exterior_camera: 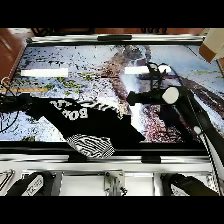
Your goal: Fold the shirts.
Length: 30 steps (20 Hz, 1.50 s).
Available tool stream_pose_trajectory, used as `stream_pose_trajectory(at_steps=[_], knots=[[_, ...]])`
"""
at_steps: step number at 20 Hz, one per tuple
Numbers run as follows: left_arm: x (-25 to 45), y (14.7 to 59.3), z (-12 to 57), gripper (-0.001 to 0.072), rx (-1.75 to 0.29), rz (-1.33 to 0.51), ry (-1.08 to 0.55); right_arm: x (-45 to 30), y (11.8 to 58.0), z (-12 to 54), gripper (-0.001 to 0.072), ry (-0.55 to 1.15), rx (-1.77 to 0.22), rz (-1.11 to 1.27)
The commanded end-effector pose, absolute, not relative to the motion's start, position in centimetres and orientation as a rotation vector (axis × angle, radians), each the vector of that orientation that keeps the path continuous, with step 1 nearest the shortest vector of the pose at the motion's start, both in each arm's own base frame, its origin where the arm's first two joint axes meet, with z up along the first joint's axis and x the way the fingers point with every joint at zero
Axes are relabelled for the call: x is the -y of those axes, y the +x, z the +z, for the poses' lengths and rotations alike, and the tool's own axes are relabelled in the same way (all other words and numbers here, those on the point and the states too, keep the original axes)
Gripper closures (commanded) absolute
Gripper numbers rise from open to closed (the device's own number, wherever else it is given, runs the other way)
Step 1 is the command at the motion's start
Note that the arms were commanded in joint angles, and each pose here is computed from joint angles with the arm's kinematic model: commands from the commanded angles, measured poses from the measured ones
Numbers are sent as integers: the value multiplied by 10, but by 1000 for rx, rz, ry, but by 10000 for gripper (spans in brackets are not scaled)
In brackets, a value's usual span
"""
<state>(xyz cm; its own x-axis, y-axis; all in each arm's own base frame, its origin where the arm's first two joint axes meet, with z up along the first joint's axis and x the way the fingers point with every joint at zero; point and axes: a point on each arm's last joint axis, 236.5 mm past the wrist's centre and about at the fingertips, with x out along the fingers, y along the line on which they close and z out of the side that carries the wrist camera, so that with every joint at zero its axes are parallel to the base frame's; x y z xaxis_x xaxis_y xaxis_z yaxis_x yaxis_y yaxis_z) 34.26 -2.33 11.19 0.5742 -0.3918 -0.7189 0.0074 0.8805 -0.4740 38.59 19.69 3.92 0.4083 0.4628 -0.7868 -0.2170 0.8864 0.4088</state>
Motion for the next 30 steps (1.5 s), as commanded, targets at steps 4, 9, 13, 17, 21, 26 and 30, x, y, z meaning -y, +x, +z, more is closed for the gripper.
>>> stream_pose_trajectory(at_steps=[4, 9, 13, 17, 21, 26, 30], knots=[[23, 342, 111, 656, -941, -244, -450, -244, 368, -49, 25, 308, -1300, 578], [25, 342, 112, 656, -939, -248, -455, -305, 345, -71, 26, 163, -1262, 713], [31, 344, 116, 656, -927, -269, -480, -325, 347, -79, 27, 164, -1218, 700], [32, 344, 117, 656, -924, -272, -484, -331, 365, -75, 475, 319, -1191, 595], [31, 345, 117, 656, -920, -270, -483, -329, 384, -52, 643, 309, -1145, 608], [27, 386, 192, 657, -648, -272, -542, -263, 454, 63, 643, 149, -851, 541], [32, 415, 369, 656, -96, -375, -794, -178, 498, 250, 643, 205, -384, 410]])
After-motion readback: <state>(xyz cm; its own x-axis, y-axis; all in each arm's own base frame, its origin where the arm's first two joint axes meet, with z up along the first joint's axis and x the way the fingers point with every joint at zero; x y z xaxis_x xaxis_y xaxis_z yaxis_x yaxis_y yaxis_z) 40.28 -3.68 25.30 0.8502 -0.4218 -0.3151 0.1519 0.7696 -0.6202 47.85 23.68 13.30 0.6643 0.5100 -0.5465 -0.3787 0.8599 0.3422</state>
